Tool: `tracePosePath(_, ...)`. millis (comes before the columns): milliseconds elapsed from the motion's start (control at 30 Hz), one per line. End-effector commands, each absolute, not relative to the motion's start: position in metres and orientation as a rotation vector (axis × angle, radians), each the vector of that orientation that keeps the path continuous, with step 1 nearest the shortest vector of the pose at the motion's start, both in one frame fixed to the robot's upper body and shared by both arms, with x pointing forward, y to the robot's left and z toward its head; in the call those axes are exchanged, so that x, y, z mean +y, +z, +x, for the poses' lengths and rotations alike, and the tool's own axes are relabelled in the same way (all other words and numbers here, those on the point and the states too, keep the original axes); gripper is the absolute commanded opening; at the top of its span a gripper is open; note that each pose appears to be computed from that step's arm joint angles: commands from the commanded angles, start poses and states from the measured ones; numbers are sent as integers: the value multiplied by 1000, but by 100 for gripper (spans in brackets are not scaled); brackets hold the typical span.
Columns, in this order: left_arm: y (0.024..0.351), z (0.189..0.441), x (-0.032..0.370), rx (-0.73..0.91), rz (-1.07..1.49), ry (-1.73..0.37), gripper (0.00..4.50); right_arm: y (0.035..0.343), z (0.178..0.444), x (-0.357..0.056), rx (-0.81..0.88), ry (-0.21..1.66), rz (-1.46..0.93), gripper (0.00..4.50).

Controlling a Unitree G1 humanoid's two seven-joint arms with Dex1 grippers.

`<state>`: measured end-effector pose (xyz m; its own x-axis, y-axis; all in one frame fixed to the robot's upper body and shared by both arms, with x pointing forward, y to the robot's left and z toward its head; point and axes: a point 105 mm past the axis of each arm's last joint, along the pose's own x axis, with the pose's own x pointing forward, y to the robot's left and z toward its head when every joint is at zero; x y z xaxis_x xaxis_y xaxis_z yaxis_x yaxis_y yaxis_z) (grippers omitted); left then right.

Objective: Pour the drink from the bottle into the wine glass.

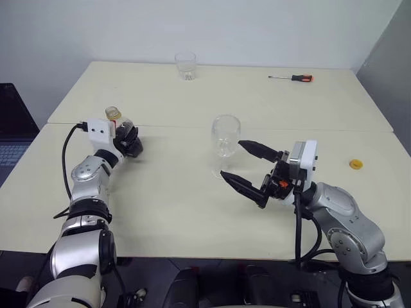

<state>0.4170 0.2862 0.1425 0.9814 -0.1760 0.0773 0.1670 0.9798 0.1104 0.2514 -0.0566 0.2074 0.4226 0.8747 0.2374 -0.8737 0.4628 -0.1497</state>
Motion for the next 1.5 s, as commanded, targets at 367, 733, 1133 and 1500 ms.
tracePosePath(367, 204, 434, 220, -176, 254, -458, 131, 224, 255, -72, -367, 1061, -6, 450)
tracePosePath(733, 247, 430, 142, -249, 530, -830, 131, 228, 263, -98, -303, 997, -118, 450)
tracePosePath(1133, 276, 425, 112, -318, 703, -979, 131, 235, 265, -99, -296, 968, -119, 450)
tracePosePath(1500, 286, 422, 96, -360, 863, -1036, 131, 254, 267, -96, -339, 962, -90, 450)
